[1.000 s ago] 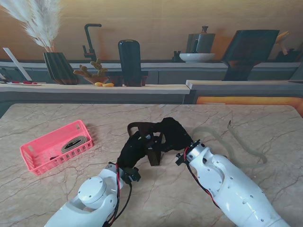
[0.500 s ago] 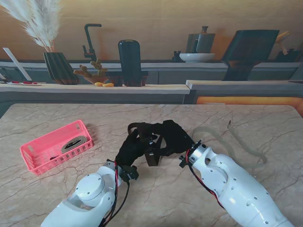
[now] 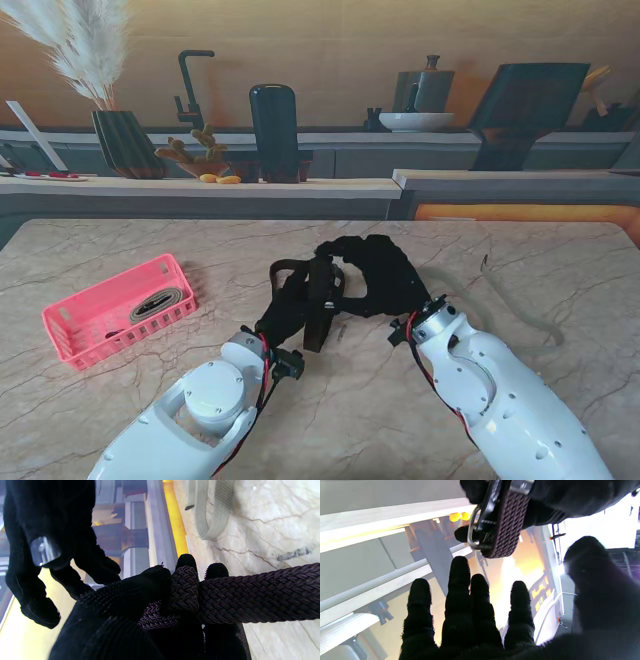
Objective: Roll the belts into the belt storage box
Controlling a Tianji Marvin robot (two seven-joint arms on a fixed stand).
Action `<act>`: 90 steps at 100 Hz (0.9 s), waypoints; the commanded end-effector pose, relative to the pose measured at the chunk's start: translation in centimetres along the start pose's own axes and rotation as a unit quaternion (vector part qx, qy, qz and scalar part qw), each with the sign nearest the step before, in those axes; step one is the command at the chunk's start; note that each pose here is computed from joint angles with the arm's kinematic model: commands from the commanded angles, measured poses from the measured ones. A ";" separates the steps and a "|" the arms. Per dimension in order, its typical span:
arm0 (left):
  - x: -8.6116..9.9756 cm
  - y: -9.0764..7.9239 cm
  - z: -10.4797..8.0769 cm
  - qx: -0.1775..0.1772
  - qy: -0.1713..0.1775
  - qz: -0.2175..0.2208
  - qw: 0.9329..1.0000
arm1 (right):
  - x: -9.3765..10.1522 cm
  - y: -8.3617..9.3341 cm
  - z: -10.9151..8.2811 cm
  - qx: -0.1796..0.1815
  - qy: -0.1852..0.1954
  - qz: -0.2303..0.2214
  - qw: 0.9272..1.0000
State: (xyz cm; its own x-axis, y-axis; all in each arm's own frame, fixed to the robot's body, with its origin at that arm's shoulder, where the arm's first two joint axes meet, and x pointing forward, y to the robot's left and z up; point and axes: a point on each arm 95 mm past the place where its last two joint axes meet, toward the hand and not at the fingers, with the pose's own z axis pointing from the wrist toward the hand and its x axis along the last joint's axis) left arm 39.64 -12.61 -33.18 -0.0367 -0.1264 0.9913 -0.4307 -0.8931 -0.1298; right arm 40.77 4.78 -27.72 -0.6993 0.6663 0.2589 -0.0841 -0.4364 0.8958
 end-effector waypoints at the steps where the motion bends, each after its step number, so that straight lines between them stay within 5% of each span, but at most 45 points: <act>1: -0.1 0.2 0.0 -0.005 0.005 0.016 1.000 | -0.2 0.2 -0.2 0.005 -0.015 0.008 1.000; 19: -0.3 0.3 0.1 -0.011 0.015 0.054 0.998 | -1.0 -0.4 -0.7 0.026 -0.075 0.014 0.997; 49: -0.2 0.5 0.0 -0.022 0.035 0.093 0.995 | -1.8 -1.6 -1.1 0.075 -0.144 0.113 0.980; 66: -0.2 0.6 -0.1 -0.028 0.040 0.099 0.994 | -2.0 -2.4 -0.8 0.102 -0.149 0.206 0.962; 90: -0.3 0.5 -0.1 -0.035 0.038 0.102 0.993 | -1.8 -3.0 0.0 0.120 -0.139 0.267 0.946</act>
State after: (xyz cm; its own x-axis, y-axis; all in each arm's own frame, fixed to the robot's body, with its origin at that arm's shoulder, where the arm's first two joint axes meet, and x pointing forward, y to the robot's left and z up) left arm 39.49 -12.89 -33.45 -0.1972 -0.2671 0.9433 -0.4616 -0.8236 -0.3297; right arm 42.25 4.39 -31.04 -0.3666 0.5419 0.7563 0.4138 -0.6331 0.6542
